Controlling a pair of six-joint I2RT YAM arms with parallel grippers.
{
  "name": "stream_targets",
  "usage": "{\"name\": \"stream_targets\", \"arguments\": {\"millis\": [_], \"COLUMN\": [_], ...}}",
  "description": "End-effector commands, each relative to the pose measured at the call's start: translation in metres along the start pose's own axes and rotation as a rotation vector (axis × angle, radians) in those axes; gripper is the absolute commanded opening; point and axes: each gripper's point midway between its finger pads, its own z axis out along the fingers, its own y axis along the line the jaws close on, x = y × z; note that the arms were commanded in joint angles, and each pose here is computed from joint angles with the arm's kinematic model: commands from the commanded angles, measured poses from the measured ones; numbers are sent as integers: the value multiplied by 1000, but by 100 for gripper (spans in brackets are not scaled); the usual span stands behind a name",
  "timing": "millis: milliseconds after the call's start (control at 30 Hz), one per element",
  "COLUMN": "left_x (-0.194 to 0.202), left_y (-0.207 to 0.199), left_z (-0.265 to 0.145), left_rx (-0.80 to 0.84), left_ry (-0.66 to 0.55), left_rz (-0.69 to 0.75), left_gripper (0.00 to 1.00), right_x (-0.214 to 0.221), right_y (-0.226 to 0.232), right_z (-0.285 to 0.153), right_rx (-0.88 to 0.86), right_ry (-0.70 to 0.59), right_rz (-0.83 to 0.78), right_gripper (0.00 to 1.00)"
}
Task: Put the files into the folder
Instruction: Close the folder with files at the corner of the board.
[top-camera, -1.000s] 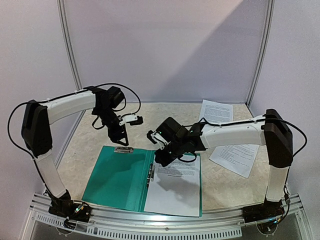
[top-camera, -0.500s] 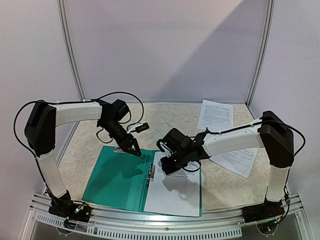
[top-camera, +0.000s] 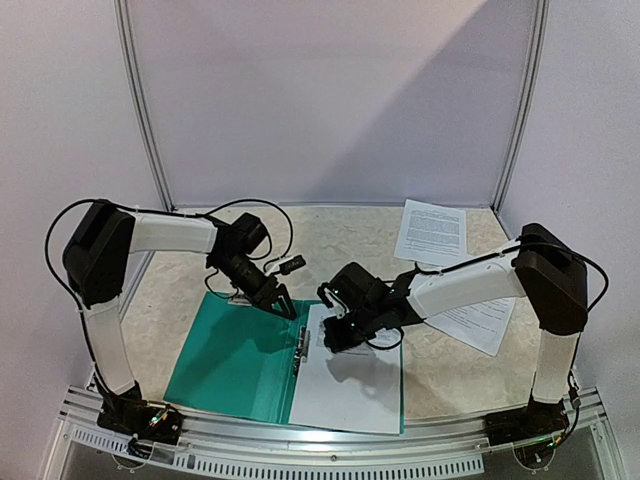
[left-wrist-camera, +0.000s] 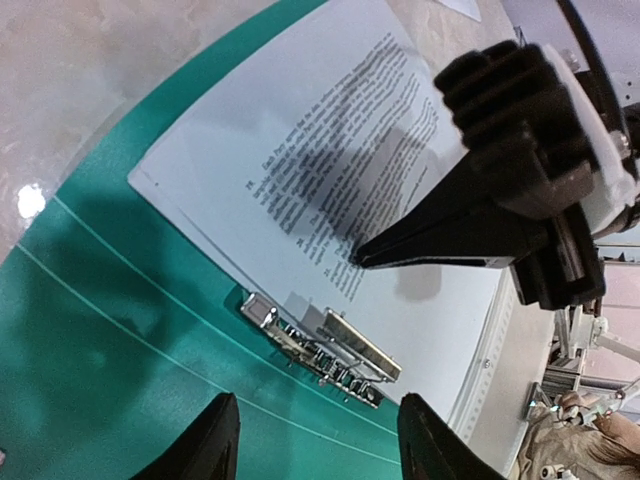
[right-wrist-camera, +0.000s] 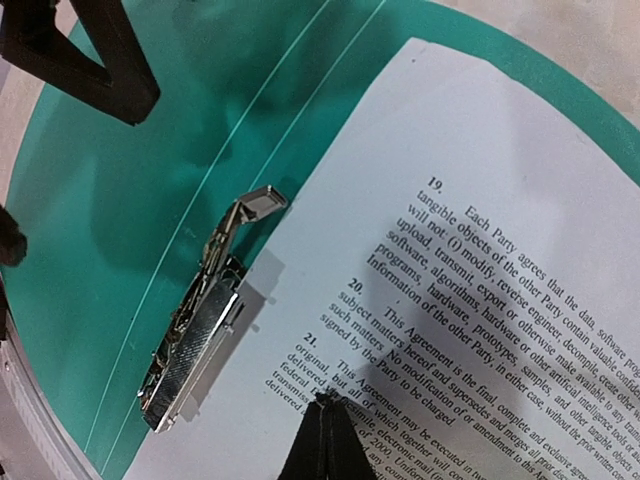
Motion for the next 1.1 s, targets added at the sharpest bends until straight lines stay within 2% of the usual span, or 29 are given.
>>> {"name": "stream_targets", "arguments": {"millis": [0, 833, 1067], "left_x": [-1, 10, 5], "left_y": [-9, 0, -21], "left_z": [19, 58, 51], "left_rx": [61, 89, 168], "left_ry": [-1, 54, 22], "left_rz": [18, 13, 83], "left_gripper": [57, 57, 57], "right_x": [5, -1, 8], "right_y": [-8, -8, -14], "right_z": [11, 20, 27], "right_rx": [-2, -84, -101], "right_ry": [19, -1, 10], "right_rz": [29, 70, 111], "right_gripper": [0, 0, 0]}}
